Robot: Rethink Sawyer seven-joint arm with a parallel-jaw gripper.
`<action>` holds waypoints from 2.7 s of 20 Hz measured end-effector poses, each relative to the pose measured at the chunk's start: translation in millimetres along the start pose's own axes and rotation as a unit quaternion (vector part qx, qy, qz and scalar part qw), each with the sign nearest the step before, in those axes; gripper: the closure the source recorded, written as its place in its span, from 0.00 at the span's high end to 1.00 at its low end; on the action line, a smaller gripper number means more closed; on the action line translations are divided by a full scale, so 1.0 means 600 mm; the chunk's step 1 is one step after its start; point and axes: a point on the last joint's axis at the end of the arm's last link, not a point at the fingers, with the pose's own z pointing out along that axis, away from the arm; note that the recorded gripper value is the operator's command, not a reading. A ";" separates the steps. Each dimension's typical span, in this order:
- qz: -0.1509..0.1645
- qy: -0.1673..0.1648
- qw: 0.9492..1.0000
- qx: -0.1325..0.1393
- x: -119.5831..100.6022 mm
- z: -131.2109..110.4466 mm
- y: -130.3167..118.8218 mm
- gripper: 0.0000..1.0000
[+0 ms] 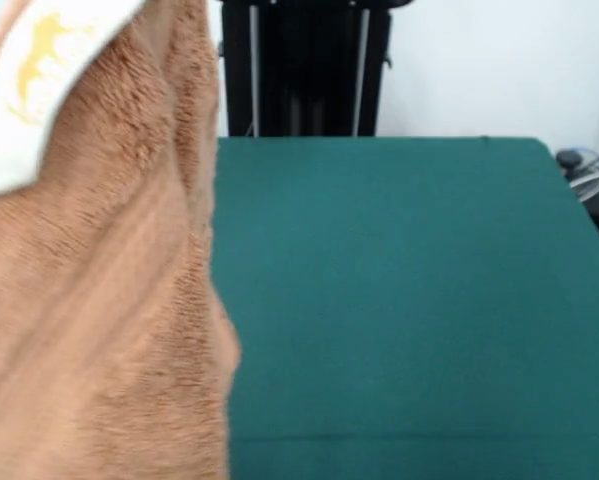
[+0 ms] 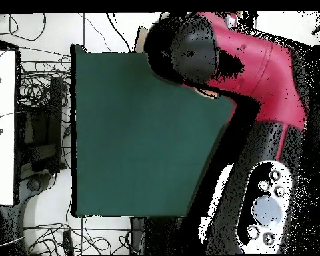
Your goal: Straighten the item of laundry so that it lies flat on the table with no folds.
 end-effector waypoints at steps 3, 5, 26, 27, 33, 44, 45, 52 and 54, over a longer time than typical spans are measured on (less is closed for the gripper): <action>-0.030 -0.056 0.998 0.020 0.011 -0.015 0.011 0.00; -0.050 -0.092 0.994 0.032 0.021 -0.029 0.022 0.00; -0.005 -0.139 0.989 0.053 0.212 -0.092 -0.149 0.00; -0.008 -0.147 0.988 0.052 0.215 -0.095 -0.140 0.00; -0.019 -0.195 0.980 0.035 0.224 -0.107 -0.086 0.00; -0.041 -0.193 0.980 0.015 0.280 -0.117 -0.014 0.00; -0.039 -0.193 0.980 0.011 0.288 -0.121 0.003 0.00; -0.014 -0.180 0.984 -0.011 0.324 -0.135 0.073 0.00; -0.007 -0.174 0.985 -0.012 0.332 -0.133 0.072 0.00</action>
